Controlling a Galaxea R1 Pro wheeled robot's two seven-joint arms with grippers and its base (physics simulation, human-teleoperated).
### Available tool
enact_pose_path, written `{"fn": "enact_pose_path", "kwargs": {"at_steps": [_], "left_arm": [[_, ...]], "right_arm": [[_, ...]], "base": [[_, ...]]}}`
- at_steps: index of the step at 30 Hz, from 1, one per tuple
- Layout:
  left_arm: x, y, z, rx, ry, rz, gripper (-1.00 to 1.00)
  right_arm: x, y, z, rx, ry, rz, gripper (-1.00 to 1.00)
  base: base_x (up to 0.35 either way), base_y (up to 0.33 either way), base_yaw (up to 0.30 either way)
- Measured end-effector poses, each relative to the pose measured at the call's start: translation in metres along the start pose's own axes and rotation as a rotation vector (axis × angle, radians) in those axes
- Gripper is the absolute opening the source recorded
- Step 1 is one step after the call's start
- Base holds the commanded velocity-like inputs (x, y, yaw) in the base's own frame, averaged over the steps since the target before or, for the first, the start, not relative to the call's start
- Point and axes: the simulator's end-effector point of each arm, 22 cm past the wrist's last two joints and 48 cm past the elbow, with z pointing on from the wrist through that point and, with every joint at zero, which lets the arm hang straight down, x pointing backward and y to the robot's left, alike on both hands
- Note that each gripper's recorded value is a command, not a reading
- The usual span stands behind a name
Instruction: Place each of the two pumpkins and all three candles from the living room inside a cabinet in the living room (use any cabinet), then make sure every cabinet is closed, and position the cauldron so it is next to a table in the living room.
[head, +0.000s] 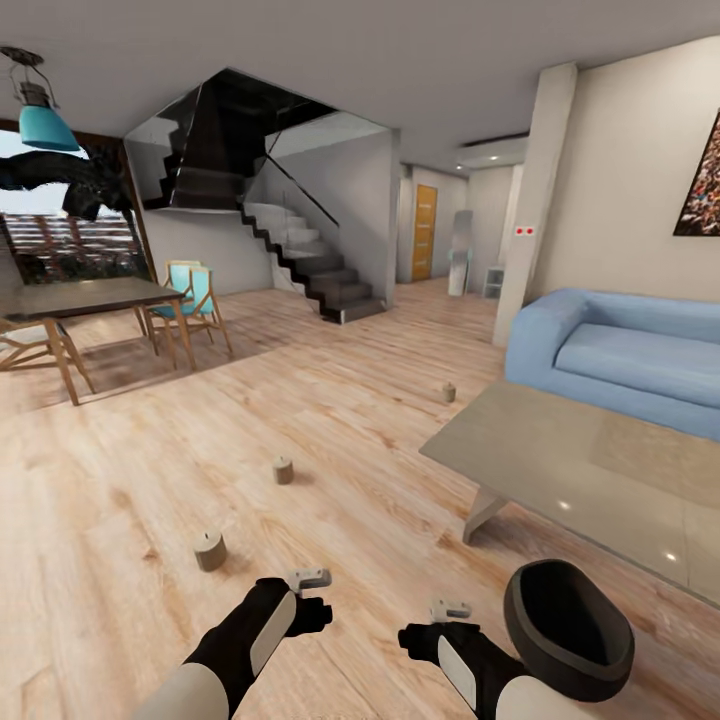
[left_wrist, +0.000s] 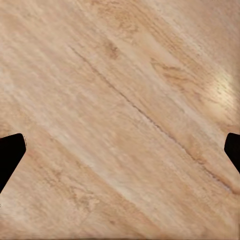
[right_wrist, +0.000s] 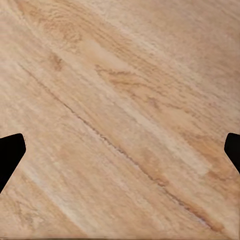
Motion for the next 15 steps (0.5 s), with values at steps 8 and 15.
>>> {"fn": "enact_pose_path", "kwargs": {"at_steps": [8,15], "left_arm": [[0.002,0.0012,0.002,-0.001,0.005,-0.001,1.0],[0.0038,0.0014,0.0038,-0.001,0.01,-0.002,1.0]], "right_arm": [[0.0026,-0.0005,0.0016,0.001,0.006,0.001,1.0],[0.0048,-0.001,0.0031,0.001,0.01,0.0,1.0]], "base": [[-0.006,-0.016,0.268],[0.0,0.0,0.268]]}}
